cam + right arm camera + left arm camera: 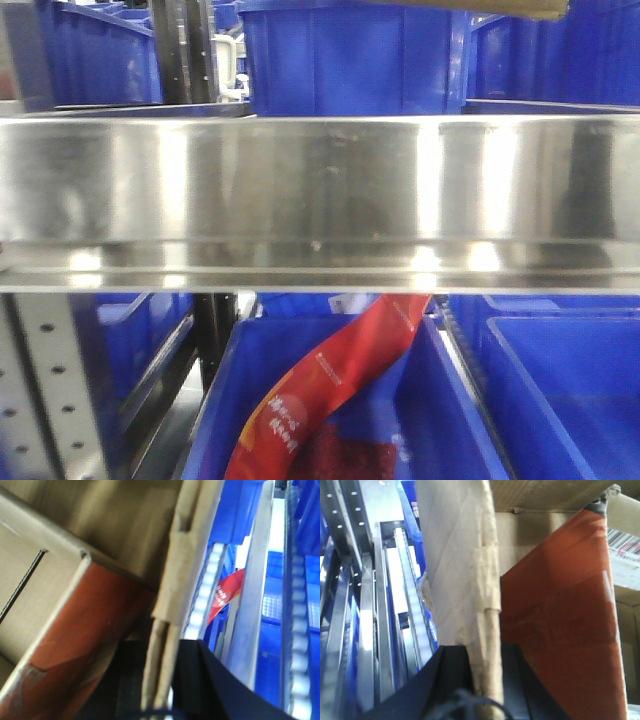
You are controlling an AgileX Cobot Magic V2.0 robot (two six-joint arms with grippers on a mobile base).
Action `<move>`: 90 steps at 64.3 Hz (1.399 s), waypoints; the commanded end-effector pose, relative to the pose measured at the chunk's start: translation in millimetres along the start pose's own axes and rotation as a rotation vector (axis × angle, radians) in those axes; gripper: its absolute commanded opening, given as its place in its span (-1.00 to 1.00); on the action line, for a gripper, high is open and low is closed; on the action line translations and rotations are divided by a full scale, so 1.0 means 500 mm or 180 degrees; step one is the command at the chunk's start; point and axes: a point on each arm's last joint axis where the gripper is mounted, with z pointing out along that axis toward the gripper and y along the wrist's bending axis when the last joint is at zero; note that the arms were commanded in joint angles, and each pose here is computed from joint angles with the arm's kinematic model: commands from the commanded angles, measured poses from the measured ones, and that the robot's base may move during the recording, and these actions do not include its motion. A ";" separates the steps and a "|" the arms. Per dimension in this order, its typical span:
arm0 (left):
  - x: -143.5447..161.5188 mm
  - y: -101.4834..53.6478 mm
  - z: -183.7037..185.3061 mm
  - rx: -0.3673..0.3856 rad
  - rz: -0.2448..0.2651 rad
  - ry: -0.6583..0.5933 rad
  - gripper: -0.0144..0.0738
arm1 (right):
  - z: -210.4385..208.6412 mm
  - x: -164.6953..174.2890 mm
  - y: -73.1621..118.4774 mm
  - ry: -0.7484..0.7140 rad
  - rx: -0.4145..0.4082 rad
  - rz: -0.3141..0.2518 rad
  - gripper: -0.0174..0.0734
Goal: Stack two boxes on right shelf middle
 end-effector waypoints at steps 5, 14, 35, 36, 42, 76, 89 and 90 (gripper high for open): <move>-0.025 0.001 -0.023 -0.0009 0.0028 -0.0386 -0.93 | -0.013 -0.007 -0.007 -0.0102 0.0113 -0.0099 -0.95; -0.025 0.001 -0.023 -0.0009 0.0028 -0.0386 -0.93 | -0.013 -0.007 -0.007 -0.0102 0.0113 -0.0099 -0.95; -0.025 0.001 -0.023 -0.0009 0.0028 -0.0386 -0.93 | -0.013 -0.007 -0.007 -0.0102 0.0113 -0.0099 -0.95; -0.025 0.001 -0.023 -0.0009 0.0028 -0.0386 -0.93 | -0.013 -0.007 -0.007 -0.0102 0.0113 -0.0099 -0.95; -0.025 0.001 -0.023 -0.0009 0.0028 -0.0386 -0.93 | -0.013 -0.007 -0.007 -0.0102 0.0113 -0.0099 -0.95; -0.025 0.001 -0.023 -0.0009 0.0028 -0.0386 -0.93 | -0.013 -0.007 -0.007 -0.0102 0.0113 -0.0099 -0.95; -0.025 0.001 -0.023 -0.0009 0.0028 -0.0386 -0.93 | -0.013 -0.007 -0.007 -0.0102 0.0113 -0.0099 -0.95; -0.025 0.001 -0.023 -0.0009 0.0028 -0.0386 -0.93 | -0.013 -0.007 -0.007 -0.0102 0.0113 -0.0099 -0.95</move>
